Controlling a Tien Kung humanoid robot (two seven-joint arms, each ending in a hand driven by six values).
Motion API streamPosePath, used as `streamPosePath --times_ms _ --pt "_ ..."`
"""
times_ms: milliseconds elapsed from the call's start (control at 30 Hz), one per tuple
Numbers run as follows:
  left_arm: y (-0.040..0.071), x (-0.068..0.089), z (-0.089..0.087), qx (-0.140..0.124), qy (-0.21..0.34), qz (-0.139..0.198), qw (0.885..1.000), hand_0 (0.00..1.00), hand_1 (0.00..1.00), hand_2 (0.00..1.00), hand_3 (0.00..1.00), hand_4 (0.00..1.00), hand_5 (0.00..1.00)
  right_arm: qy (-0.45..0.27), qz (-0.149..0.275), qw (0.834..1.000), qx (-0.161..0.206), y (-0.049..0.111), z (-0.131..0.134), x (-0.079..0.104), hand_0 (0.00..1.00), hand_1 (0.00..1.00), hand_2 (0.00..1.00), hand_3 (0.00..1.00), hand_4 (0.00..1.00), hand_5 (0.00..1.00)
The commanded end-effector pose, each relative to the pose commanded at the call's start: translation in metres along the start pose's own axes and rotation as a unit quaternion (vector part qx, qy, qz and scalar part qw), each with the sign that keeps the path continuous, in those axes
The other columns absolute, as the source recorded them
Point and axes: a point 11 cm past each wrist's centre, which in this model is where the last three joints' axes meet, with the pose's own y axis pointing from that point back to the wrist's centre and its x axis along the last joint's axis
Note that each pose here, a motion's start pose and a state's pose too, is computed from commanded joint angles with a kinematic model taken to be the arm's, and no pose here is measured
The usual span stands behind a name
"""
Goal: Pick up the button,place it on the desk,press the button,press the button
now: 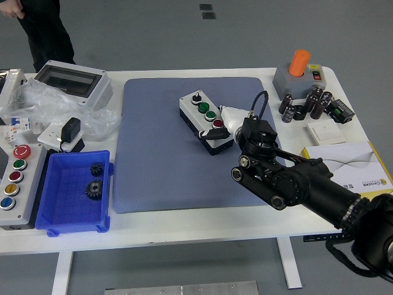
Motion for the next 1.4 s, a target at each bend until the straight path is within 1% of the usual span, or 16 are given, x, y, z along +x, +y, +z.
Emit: streamPosePath --times_ms 33,67,233,267,433,467,633,667,833,867,1033,1067,1133,1233,1267,1400 --pt "0.0 0.0 0.0 0.0 0.0 0.0 1.0 0.651 0.583 0.559 0.578 0.53 0.112 0.003 0.001 1.0 0.0 0.0 0.0 -0.001 0.578 0.721 0.908 0.998 0.969 0.641" --pt "0.0 0.0 0.0 -0.001 0.0 0.0 1.0 0.654 0.585 0.559 0.579 0.53 0.109 0.005 0.002 1.0 0.001 0.0 -0.001 -0.001 0.478 0.612 0.732 0.998 0.922 0.53" --pt "0.0 0.001 0.001 -0.004 0.001 0.001 1.0 0.654 0.585 0.559 0.579 0.53 0.109 0.017 0.008 1.0 0.006 0.002 -0.004 -0.003 0.478 0.612 0.732 0.998 0.922 0.53" --pt "0.0 0.0 0.001 -0.005 0.001 0.001 1.0 0.655 0.588 0.559 0.58 0.53 0.109 0.019 0.009 1.0 0.008 0.002 -0.004 -0.003 0.252 0.47 0.586 0.998 0.791 0.314" --pt "0.0 0.001 0.002 -0.008 0.002 0.001 1.0 0.655 0.588 0.559 0.58 0.53 0.109 0.03 0.025 0.999 0.014 0.004 -0.008 0.0 0.252 0.47 0.586 0.998 0.791 0.314" --pt "0.0 0.001 0.002 -0.009 0.002 0.001 1.0 0.656 0.59 0.558 0.579 0.531 0.109 0.032 0.027 0.999 0.015 0.004 -0.009 0.0 0.179 0.407 0.473 0.882 0.654 0.233" --pt "0.0 0.002 0.002 -0.011 0.005 0.003 1.0 0.656 0.59 0.558 0.579 0.531 0.109 0.044 0.031 0.998 0.024 0.006 -0.013 -0.002 0.179 0.407 0.473 0.882 0.654 0.233" --pt "0.0 0.002 0.002 -0.011 0.005 0.002 1.0 0.655 0.595 0.556 0.58 0.53 0.109 0.046 0.031 0.998 0.025 0.007 -0.014 -0.003 0.215 0.383 0.405 0.648 0.521 0.224" --pt "0.0 0.001 0.0 -0.01 0.006 0.001 1.0 0.655 0.595 0.556 0.58 0.53 0.109 0.061 0.03 0.997 0.034 0.01 -0.019 -0.007 0.215 0.383 0.405 0.648 0.521 0.224" --pt "0.0 0.001 0.0 -0.01 0.006 0.001 1.0 0.655 0.601 0.557 0.583 0.528 0.114 0.064 0.029 0.997 0.035 0.01 -0.019 -0.008 0.212 0.376 0.368 0.588 0.44 0.024" --pt "0.0 0.002 0.001 -0.012 0.008 0.002 1.0 0.655 0.601 0.557 0.583 0.528 0.114 0.081 0.032 0.995 0.05 0.014 -0.026 -0.007 0.212 0.376 0.368 0.588 0.44 0.024" --pt "0.0 0.002 0.001 -0.012 0.008 0.002 1.0 0.656 0.602 0.558 0.585 0.528 0.115 0.086 0.036 0.994 0.054 0.016 -0.026 -0.005 0.195 0.365 0.355 0.54 0.439 0.002" --pt "0.0 0.002 0.001 -0.013 0.009 0.002 1.0 0.656 0.602 0.558 0.585 0.528 0.115 0.092 0.043 0.993 0.06 0.018 -0.027 -0.001 0.195 0.365 0.355 0.54 0.439 0.002" --pt "0.0 0.002 0.001 -0.013 0.01 0.002 1.0 0.656 0.602 0.558 0.585 0.528 0.115 0.104 0.058 0.99 0.073 0.023 -0.026 0.01 0.195 0.365 0.355 0.54 0.439 0.002" --pt "0.0 0.002 0.001 -0.013 0.011 0.002 1.0 0.656 0.607 0.558 0.586 0.527 0.118 0.11 0.065 0.989 0.077 0.025 -0.025 0.014 0.203 0.365 0.355 0.54 0.36 0.002" --pt "0.0 0.003 0.0 -0.013 0.013 0.003 1.0 0.656 0.607 0.558 0.586 0.527 0.118 0.132 0.09 0.983 0.092 0.033 -0.022 0.033 0.203 0.365 0.355 0.54 0.36 0.002"
